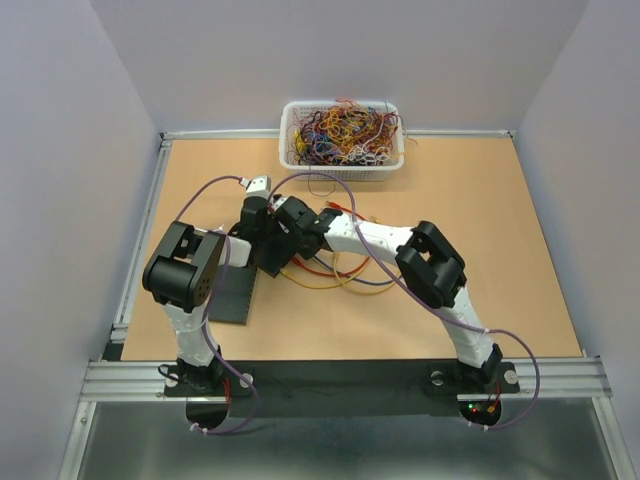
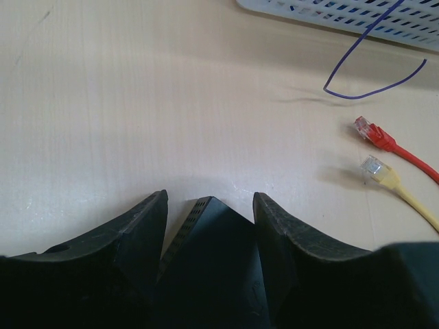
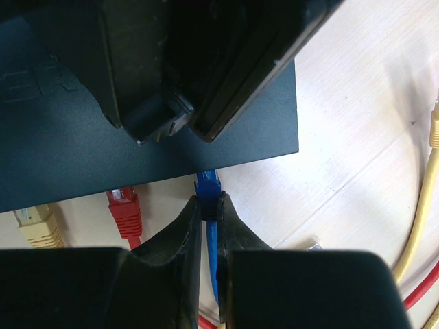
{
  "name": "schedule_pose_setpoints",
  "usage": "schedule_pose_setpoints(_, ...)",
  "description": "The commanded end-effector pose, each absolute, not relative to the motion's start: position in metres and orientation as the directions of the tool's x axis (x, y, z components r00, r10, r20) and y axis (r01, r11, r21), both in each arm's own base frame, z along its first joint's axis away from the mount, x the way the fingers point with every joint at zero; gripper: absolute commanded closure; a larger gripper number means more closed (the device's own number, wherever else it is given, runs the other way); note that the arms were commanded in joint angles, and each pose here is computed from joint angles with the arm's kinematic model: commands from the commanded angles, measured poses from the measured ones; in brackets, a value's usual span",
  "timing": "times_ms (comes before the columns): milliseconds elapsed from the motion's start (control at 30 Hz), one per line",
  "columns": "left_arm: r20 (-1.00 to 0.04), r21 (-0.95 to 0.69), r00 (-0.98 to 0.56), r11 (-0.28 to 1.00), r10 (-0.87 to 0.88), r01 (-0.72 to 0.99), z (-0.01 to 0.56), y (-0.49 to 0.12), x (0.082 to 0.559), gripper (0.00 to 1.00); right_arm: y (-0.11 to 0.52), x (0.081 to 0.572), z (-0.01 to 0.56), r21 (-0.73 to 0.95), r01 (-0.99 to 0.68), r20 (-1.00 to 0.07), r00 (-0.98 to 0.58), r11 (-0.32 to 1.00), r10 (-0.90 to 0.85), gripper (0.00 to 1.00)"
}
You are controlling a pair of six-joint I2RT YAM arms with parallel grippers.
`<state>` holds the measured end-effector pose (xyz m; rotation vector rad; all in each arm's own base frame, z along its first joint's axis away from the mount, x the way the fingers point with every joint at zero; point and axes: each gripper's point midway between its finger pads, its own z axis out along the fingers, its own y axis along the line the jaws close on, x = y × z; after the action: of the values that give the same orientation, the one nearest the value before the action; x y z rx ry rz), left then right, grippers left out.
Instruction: Insert the plug into the switch port
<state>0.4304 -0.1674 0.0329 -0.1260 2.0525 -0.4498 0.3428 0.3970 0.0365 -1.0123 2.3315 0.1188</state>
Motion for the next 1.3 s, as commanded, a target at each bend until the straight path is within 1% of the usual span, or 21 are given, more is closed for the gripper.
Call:
schedule_pose_setpoints(0,-0.537,-0.519,-0.835,0.828,-0.123,0.212,-0.03,-0.237,0.322,0.38,0.503,0.41,0.16,0.001,-0.663,-0.945,-0.245,0.749,-0.215,1.0)
schedule_pose_setpoints(33,-0.535,-0.519,-0.836,0.829,-0.126,0.208,-0.031,-0.237,0.322,0.38,0.499,0.406,0.151,0.008,-0.659,-0.938,-0.265,0.752,-0.222,1.0)
schedule_pose_setpoints(67,-0.537,-0.519,-0.835,0.829,-0.125,0.21,-0.03,-0.237,0.323,0.38,0.498,0.406,0.157,0.01,-0.658,-0.941,-0.26,0.753,-0.215,1.0)
schedule_pose_setpoints(133,-0.536,-0.519,-0.834,0.829,-0.127,0.208,-0.031,-0.237,0.323,0.38,0.487,0.397,0.14,0.017,-0.651,-0.925,-0.299,0.759,-0.236,1.0)
schedule_pose_setpoints(167,-0.536,-0.519,-0.834,0.829,-0.127,0.208,-0.031,-0.237,0.323,0.38,0.486,0.397,0.145,0.019,-0.651,-0.928,-0.294,0.758,-0.229,1.0)
schedule_pose_setpoints(267,-0.533,-0.517,-0.836,0.832,-0.129,0.201,-0.032,-0.237,0.323,0.38,0.477,0.391,0.133,0.027,-0.638,-0.916,-0.324,0.769,-0.237,0.99)
schedule_pose_setpoints(367,-0.531,-0.516,-0.836,0.834,-0.135,0.193,-0.033,-0.236,0.324,0.38,0.471,0.388,0.129,0.026,-0.628,-0.911,-0.335,0.778,-0.24,0.9)
schedule_pose_setpoints(400,-0.53,-0.516,-0.837,0.835,-0.135,0.192,-0.034,-0.236,0.324,0.38,0.469,0.388,0.133,0.028,-0.624,-0.912,-0.335,0.781,-0.235,0.82)
schedule_pose_setpoints(500,-0.526,-0.512,-0.839,0.839,-0.14,0.181,-0.037,-0.233,0.324,0.38,0.463,0.389,0.135,0.016,-0.611,-0.913,-0.331,0.791,-0.237,0.75)
schedule_pose_setpoints(633,-0.516,-0.526,-0.843,0.833,-0.152,0.172,-0.037,-0.231,0.323,0.38,0.456,0.385,0.142,0.014,-0.606,-0.916,-0.327,0.795,-0.234,0.72)
schedule_pose_setpoints(700,-0.521,-0.528,-0.839,0.832,-0.158,0.171,-0.035,-0.229,0.324,0.38,0.45,0.38,0.138,0.012,-0.605,-0.91,-0.337,0.796,-0.242,0.69)
schedule_pose_setpoints(733,-0.52,-0.53,-0.838,0.832,-0.163,0.167,-0.035,-0.228,0.324,0.38,0.448,0.378,0.145,0.016,-0.603,-0.914,-0.332,0.797,-0.233,0.68)
schedule_pose_setpoints(767,-0.522,-0.53,-0.837,0.831,-0.165,0.167,-0.034,-0.228,0.324,0.38,0.442,0.377,0.139,0.01,-0.599,-0.908,-0.34,0.801,-0.243,0.66)
schedule_pose_setpoints(800,-0.516,-0.531,-0.84,0.832,-0.168,0.16,-0.036,-0.227,0.323,0.38,0.44,0.375,0.139,0.006,-0.597,-0.908,-0.339,0.802,-0.246,0.61)
schedule_pose_setpoints(900,-0.515,-0.529,-0.839,0.835,-0.177,0.149,-0.037,-0.225,0.325,0.38,0.432,0.371,0.145,-0.004,-0.593,-0.909,-0.333,0.805,-0.25,0.55)
schedule_pose_setpoints(967,-0.513,-0.532,-0.839,0.835,-0.182,0.144,-0.037,-0.224,0.326,0.38,0.426,0.367,0.145,-0.009,-0.593,-0.907,-0.334,0.805,-0.256,0.53)
schedule_pose_setpoints(1133,-0.509,-0.531,-0.84,0.836,-0.189,0.134,-0.038,-0.222,0.327,0.38,0.416,0.36,0.166,-0.001,-0.594,-0.92,-0.316,0.804,-0.234,0.46)
schedule_pose_setpoints(1267,-0.507,-0.535,-0.84,0.835,-0.193,0.131,-0.037,-0.221,0.327,0.38,0.408,0.351,0.169,0.021,-0.594,-0.914,-0.337,0.805,-0.225,0.45)
